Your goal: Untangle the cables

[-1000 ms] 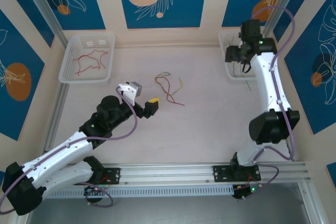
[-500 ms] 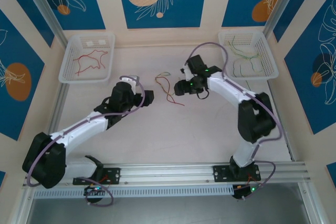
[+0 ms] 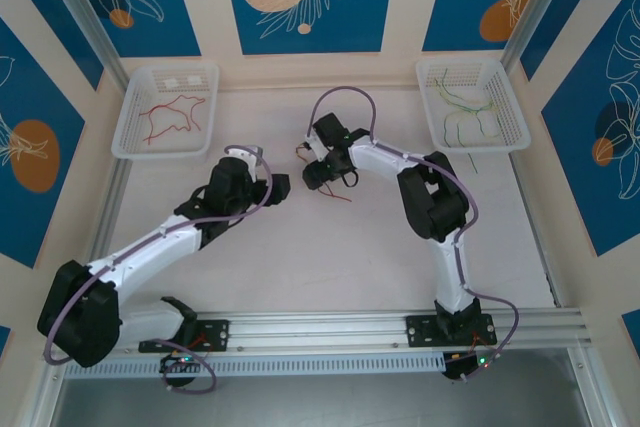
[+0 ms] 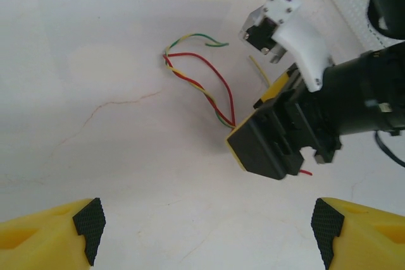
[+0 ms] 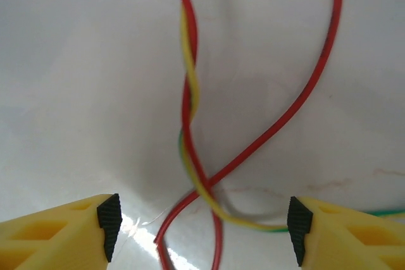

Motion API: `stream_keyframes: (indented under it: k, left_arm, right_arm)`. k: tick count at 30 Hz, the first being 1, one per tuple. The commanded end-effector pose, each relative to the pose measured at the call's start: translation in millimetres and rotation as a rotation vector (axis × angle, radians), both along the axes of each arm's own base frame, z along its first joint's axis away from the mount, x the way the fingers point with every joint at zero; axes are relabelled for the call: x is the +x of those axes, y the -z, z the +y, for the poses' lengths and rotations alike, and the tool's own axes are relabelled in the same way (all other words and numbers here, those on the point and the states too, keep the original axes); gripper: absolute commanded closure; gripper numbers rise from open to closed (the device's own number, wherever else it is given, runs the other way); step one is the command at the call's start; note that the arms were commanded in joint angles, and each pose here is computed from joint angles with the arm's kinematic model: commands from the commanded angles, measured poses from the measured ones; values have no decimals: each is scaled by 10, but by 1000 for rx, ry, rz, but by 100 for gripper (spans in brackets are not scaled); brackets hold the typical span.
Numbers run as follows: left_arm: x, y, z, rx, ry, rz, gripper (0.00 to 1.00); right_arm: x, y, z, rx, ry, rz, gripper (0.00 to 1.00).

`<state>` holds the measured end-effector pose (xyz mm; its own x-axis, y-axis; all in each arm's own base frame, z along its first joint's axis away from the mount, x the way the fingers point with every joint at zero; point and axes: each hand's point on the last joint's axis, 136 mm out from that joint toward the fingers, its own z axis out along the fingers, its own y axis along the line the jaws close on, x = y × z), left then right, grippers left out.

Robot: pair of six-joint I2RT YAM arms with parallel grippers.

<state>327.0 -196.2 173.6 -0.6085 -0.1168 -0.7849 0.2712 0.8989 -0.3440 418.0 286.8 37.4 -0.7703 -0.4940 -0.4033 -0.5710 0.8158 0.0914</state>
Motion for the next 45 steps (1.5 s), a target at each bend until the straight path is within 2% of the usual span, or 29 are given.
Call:
stream_keyframes:
  k: [1,6,9,13,17,20,22,25,28,32,35,38,45]
  left_arm:
    - [-47,26,97,22,-21,1,14]
    - [-55,-2,106,19,-24,-5,14]
    - [-39,-20,91,15,-21,-7,14]
    - [-19,-18,68,8,-18,-4,14]
    - [-12,-10,57,8,-17,-2,14]
    - [-12,-18,58,13,-14,-5,14]
    - [-14,-30,70,18,-15,-10,14]
    - [-22,-35,84,21,-17,-14,14]
    - [-28,-38,100,20,-23,-18,14]
    - [-54,-71,98,12,-16,-24,14]
    - [-83,-90,114,8,-16,-30,14]
    - [-99,-122,138,4,-23,-40,14]
    - [-120,-130,150,-1,-26,-39,14]
  right_arm:
    - [86,52,-83,-1,13,42,34]
    - [-101,-71,-63,124,36,125,36]
    - [-269,-184,-26,184,63,201,42]
    - [-600,-379,169,284,18,290,48]
    - [-875,-661,373,399,-36,340,44]
    - [-962,-931,442,454,-81,296,42]
    - [-910,-1007,358,394,-91,192,41]
    - [-711,-937,113,210,-93,-9,39]
    - [-561,-833,-65,110,-172,-121,40]
    - [-405,-594,-259,80,-288,-113,41]
    - [-371,-528,-324,80,-421,-150,47]
    - [-290,-582,-324,107,-536,-260,46]
    - [-49,-449,-241,49,-690,-304,48]
